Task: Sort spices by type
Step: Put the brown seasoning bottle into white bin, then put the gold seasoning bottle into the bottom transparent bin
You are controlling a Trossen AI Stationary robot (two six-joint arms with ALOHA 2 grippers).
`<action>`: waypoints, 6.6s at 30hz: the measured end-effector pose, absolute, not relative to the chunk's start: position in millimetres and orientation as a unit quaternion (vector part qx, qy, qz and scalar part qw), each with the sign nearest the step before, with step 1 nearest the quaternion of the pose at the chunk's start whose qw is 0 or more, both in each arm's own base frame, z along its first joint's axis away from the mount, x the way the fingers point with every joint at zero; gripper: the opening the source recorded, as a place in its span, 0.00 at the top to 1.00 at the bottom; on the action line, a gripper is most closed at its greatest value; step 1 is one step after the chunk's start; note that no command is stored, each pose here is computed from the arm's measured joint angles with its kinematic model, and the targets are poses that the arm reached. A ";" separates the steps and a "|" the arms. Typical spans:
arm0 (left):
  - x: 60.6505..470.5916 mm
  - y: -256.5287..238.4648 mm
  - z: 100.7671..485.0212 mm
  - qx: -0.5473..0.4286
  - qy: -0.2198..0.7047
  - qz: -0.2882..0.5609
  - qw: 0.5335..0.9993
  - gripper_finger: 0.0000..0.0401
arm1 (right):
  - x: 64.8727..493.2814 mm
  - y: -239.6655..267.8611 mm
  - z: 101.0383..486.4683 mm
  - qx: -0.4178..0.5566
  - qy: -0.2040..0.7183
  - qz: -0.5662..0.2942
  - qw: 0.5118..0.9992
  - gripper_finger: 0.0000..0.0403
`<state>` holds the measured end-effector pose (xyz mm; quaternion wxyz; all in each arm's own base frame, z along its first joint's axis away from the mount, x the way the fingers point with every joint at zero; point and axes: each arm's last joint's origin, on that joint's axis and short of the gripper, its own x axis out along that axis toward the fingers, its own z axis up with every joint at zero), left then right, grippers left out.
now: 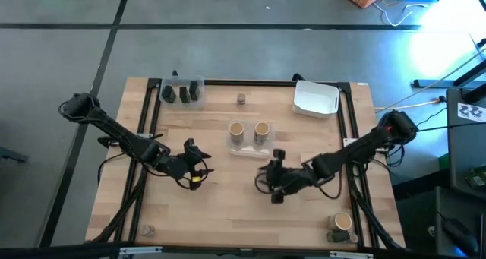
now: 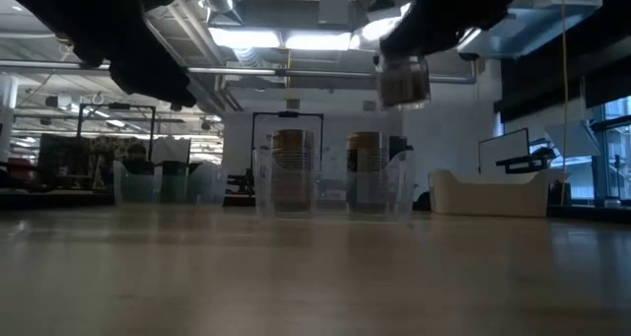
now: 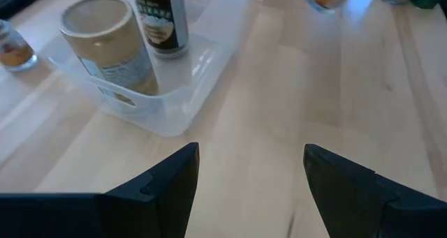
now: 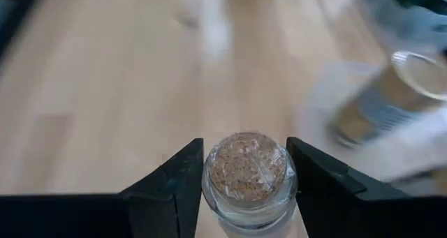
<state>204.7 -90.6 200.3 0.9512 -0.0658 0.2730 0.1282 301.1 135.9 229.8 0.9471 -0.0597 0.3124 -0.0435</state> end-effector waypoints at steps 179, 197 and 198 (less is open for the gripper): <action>263.3 -116.7 170.3 -0.028 0.160 0.043 0.986 0.40 | 163.6 236.9 283.3 0.271 0.602 -0.230 0.715 0.24; 262.3 -118.7 170.1 -0.026 0.161 0.040 0.986 0.40 | 140.5 260.7 258.0 0.240 0.678 -0.286 0.634 0.05; 262.3 -118.7 170.1 -0.026 0.161 0.039 0.986 0.40 | 139.2 261.7 257.9 0.239 0.678 -0.283 0.635 0.05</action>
